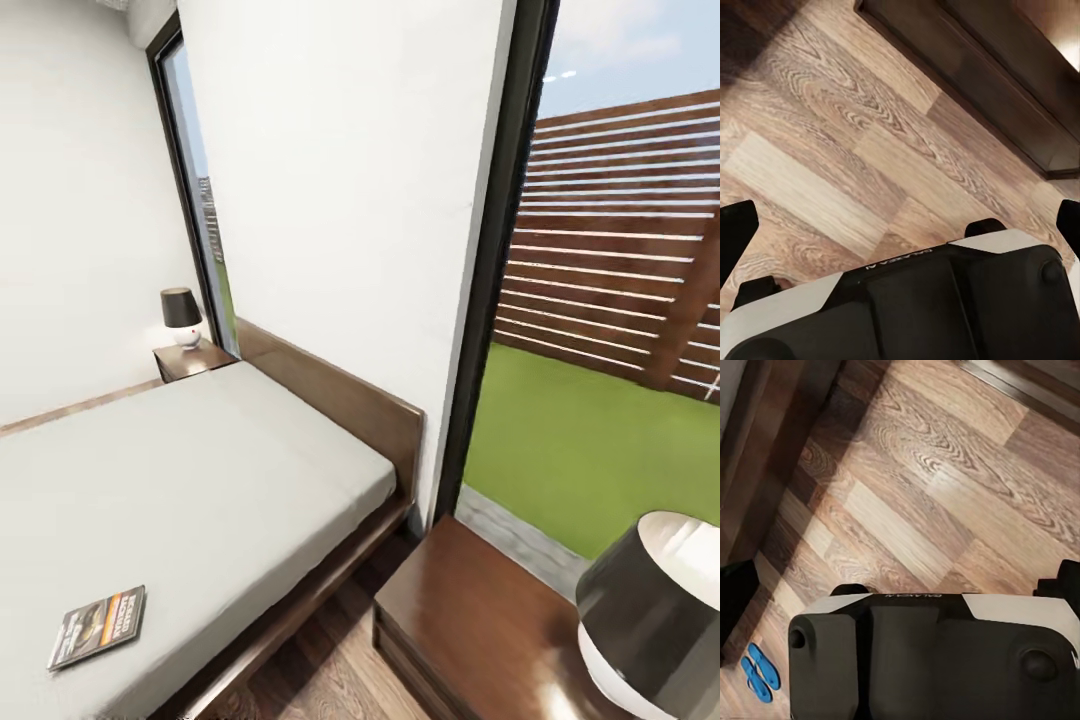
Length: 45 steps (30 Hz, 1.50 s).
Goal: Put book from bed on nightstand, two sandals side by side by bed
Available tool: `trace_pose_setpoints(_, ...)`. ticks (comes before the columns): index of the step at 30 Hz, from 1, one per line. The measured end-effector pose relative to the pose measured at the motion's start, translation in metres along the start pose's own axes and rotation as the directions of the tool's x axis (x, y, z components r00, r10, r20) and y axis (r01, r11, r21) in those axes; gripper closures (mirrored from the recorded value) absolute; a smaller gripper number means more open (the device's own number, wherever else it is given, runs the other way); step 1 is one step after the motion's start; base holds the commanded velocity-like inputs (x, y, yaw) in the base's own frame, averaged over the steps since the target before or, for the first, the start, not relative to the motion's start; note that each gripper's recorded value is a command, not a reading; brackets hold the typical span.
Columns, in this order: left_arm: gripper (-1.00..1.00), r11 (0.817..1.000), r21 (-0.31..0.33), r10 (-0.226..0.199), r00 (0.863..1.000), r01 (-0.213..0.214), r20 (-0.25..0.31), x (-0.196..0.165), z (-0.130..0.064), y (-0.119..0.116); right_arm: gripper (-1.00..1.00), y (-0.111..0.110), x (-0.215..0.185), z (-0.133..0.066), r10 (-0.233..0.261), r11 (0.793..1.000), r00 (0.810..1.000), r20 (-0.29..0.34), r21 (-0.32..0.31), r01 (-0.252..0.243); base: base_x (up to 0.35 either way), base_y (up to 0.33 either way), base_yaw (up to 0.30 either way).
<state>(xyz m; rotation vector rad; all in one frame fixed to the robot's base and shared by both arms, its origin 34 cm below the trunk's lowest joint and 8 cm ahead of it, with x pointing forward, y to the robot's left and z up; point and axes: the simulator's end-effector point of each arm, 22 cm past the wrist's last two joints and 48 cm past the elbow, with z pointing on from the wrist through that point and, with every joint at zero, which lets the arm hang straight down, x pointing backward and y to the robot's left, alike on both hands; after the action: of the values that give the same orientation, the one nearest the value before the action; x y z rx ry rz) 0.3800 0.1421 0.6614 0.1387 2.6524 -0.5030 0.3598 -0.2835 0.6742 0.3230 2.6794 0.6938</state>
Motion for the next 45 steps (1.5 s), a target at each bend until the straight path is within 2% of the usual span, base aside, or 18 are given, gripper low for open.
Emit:
trace_pose_setpoints(19, -1.00, 1.000, 0.000, 0.000, 1.000, 0.000, 0.000, 0.0002, 0.0001, 0.0000, -1.00, 0.0001, 0.0001, 0.0002, 0.000, 1.000, 1.000, 0.000, 0.000, 0.000, 0.005, -0.003, 0.292)
trace_pose_setpoints(45, -1.00, 1.000, 0.000, 0.000, 1.000, 0.000, 0.000, -0.0001, 0.0001, 0.0000, -1.00, 0.0003, 0.0002, 0.0002, 0.000, 1.000, 1.000, 0.000, 0.000, 0.000, 0.139, -0.004, 0.292)
